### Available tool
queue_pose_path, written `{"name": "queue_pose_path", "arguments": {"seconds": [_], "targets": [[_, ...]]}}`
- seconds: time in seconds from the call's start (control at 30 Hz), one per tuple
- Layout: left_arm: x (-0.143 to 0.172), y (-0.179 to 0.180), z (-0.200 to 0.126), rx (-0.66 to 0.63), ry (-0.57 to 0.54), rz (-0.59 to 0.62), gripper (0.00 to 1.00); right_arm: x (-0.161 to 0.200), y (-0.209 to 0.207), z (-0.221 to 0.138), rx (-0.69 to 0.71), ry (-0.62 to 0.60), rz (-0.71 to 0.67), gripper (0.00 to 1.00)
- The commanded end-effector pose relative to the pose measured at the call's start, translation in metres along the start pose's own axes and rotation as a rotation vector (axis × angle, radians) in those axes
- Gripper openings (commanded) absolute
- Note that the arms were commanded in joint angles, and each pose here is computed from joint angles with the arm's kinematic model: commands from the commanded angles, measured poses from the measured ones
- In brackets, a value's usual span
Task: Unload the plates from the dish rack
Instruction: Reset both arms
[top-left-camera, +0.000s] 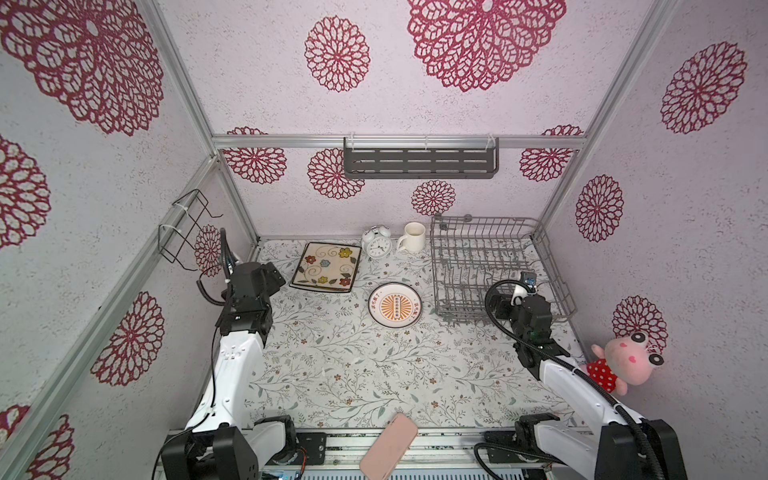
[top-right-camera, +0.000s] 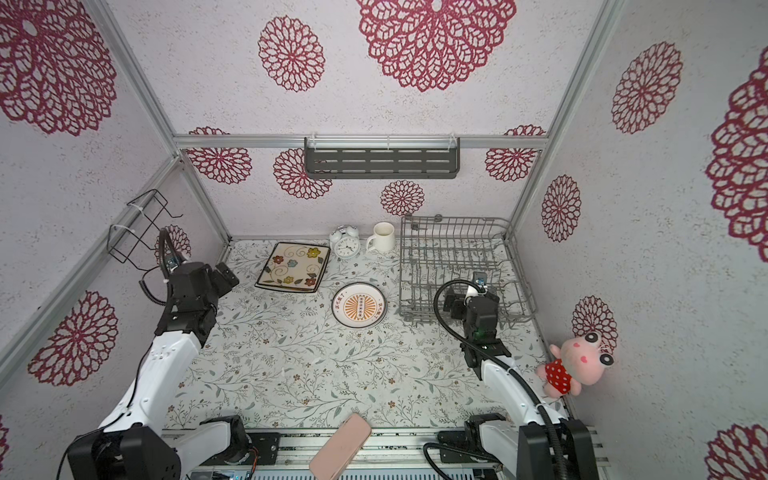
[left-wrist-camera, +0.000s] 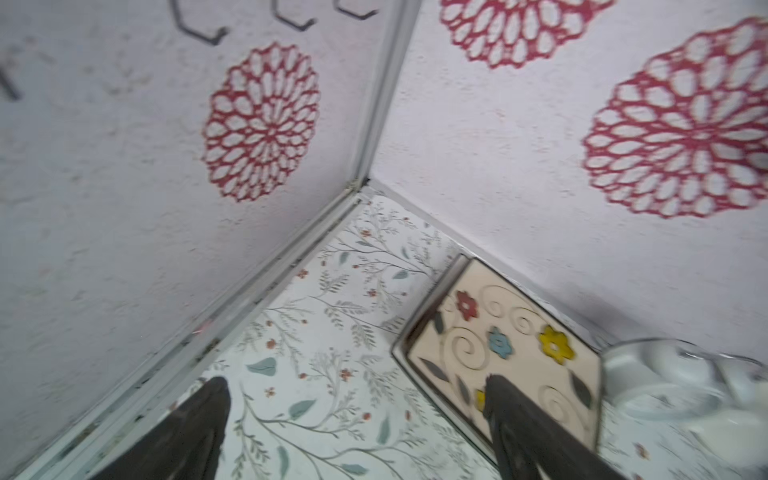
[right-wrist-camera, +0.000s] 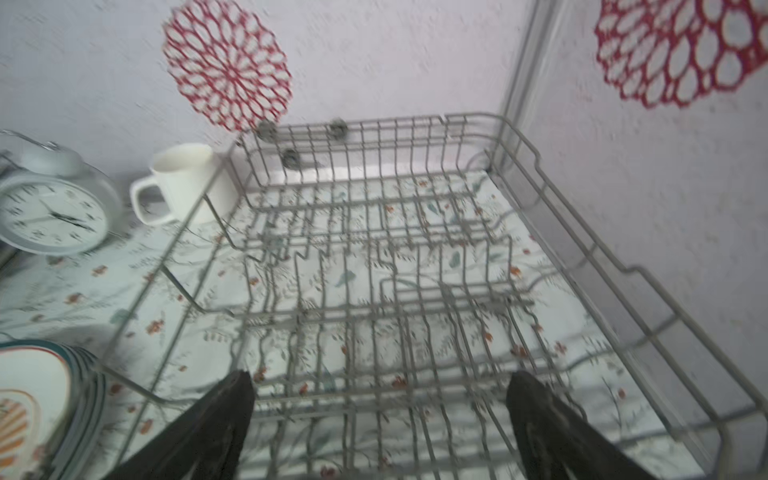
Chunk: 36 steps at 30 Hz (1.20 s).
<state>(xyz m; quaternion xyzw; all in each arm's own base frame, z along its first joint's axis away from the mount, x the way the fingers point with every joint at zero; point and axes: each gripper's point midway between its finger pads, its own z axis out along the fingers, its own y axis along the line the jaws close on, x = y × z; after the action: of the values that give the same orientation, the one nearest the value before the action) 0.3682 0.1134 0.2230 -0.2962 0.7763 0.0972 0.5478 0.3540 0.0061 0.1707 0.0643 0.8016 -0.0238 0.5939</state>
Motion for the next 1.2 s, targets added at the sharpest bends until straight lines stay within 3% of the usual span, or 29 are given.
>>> {"name": "queue_pose_path", "arguments": {"seconds": [0.0, 0.2, 0.3, 0.37, 0.47, 0.63, 0.7, 0.77, 0.87, 0.93, 1.17], "targets": [[0.015, 0.003, 0.022, -0.015, -0.131, 0.127, 0.97, -0.027, -0.015, -0.003, 0.059, -0.166, 0.078, 0.99], [0.07, 0.0, 0.055, 0.011, -0.076, 0.198, 0.97, 0.002, -0.019, 0.014, 0.092, -0.123, -0.005, 0.99], [0.088, 0.0, 0.049, 0.066, -0.166, 0.171, 0.97, 0.0, -0.024, 0.017, 0.12, -0.138, -0.024, 0.99], [0.087, -0.003, 0.042, 0.097, -0.221, 0.178, 0.97, -0.004, -0.022, 0.016, 0.108, -0.168, -0.047, 0.99], [0.09, -0.01, 0.053, 0.105, -0.155, 0.216, 0.97, -0.008, -0.02, 0.018, 0.108, -0.211, -0.093, 0.99], [0.091, -0.013, 0.052, 0.126, -0.154, 0.22, 0.97, 0.012, -0.015, 0.035, 0.088, -0.086, -0.128, 0.99], [0.09, -0.013, 0.052, 0.127, -0.156, 0.219, 0.97, 0.033, -0.021, 0.037, 0.113, -0.063, -0.101, 0.99], [0.09, -0.013, 0.052, 0.127, -0.158, 0.219, 0.97, 0.035, -0.025, 0.033, 0.131, -0.147, -0.096, 0.99], [0.091, -0.014, 0.05, 0.124, -0.163, 0.225, 0.97, 0.04, -0.04, 0.032, 0.147, -0.169, -0.034, 0.99], [0.091, -0.015, 0.05, 0.127, -0.163, 0.226, 0.97, 0.046, -0.037, 0.043, 0.116, -0.111, -0.034, 0.99], [0.09, -0.015, 0.05, 0.127, -0.162, 0.226, 0.98, 0.045, -0.037, 0.041, 0.112, -0.114, -0.037, 0.99]]}}
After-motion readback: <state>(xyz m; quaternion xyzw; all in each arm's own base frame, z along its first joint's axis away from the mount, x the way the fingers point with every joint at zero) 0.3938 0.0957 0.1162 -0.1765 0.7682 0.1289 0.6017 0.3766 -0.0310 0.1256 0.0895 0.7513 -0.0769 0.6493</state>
